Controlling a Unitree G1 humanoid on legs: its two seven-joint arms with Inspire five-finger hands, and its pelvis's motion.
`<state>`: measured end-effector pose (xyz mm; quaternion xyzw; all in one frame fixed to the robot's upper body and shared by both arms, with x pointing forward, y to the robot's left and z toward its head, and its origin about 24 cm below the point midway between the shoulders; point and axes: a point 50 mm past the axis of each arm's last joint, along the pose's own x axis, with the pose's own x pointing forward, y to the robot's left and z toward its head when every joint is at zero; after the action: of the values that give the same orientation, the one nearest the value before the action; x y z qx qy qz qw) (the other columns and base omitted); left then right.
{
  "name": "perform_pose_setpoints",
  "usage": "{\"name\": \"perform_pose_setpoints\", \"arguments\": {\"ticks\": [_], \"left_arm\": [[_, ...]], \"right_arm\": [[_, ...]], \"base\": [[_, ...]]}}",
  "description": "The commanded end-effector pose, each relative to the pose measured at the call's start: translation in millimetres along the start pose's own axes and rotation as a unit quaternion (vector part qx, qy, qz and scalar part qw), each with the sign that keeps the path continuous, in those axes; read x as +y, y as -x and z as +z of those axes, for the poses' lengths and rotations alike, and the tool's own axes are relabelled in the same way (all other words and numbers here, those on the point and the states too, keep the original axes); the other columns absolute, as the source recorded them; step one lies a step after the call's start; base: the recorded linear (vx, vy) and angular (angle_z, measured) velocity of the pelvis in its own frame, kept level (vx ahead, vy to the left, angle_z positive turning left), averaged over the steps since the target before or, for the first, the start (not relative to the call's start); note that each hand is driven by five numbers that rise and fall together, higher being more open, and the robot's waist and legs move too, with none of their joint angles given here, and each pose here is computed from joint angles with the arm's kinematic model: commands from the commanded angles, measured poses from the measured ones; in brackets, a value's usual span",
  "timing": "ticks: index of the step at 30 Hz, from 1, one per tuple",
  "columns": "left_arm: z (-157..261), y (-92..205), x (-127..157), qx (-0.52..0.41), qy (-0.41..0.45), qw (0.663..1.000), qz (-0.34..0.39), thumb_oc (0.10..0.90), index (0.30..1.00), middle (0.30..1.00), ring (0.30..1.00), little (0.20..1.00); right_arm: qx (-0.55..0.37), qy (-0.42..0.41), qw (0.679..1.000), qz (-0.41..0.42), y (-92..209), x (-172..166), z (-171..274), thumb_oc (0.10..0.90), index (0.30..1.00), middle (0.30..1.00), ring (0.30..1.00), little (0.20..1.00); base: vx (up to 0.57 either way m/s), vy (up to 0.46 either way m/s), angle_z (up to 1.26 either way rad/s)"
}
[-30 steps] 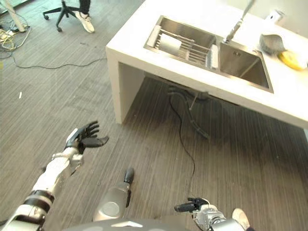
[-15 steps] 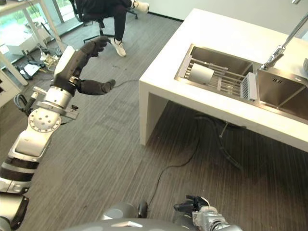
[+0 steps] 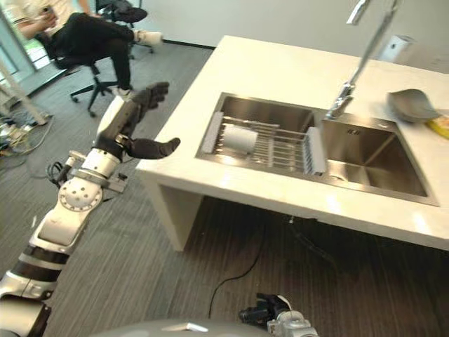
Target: Place the dishes in the dishwasher.
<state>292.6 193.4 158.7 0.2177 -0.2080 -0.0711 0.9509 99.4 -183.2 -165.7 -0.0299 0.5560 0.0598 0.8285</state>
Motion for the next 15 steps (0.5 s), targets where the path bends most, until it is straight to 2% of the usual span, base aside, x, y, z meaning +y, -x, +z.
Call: {"name": "perform_pose_setpoints", "arguments": {"ticks": [1,7,14,15], "left_arm": [[67.1,-24.2,28.0,-0.161,-0.018,0.986,0.037,0.800,0.900,0.900,0.900,0.900],[80.0,-30.4,17.5,-0.192,-0.020,0.981,0.027,0.800,0.900,0.900,0.900,0.900],[72.7,-28.9,17.4,-0.176,-0.032,0.984,0.023,0.800,0.900,0.900,0.900,0.900],[72.7,-28.1,21.3,-0.177,-0.043,0.983,0.021,0.800,0.900,0.900,0.900,0.900]], "right_arm": [[0.032,0.018,0.999,0.029,4.1,20.1,-28.1,0.800,0.900,0.900,0.900,0.900],[0.028,0.021,0.999,0.040,6.1,25.1,-32.8,0.800,0.900,0.900,0.900,0.900],[0.053,0.010,0.998,0.038,9.7,30.0,-50.6,0.800,0.900,0.900,0.900,0.900],[0.072,0.014,0.997,0.031,12.9,16.0,-58.7,0.800,0.900,0.900,0.900,0.900]], "base": [[0.10,-0.175,-0.38],[0.07,0.005,-0.22],[0.07,0.100,-0.09],[0.05,0.095,0.10]]}}
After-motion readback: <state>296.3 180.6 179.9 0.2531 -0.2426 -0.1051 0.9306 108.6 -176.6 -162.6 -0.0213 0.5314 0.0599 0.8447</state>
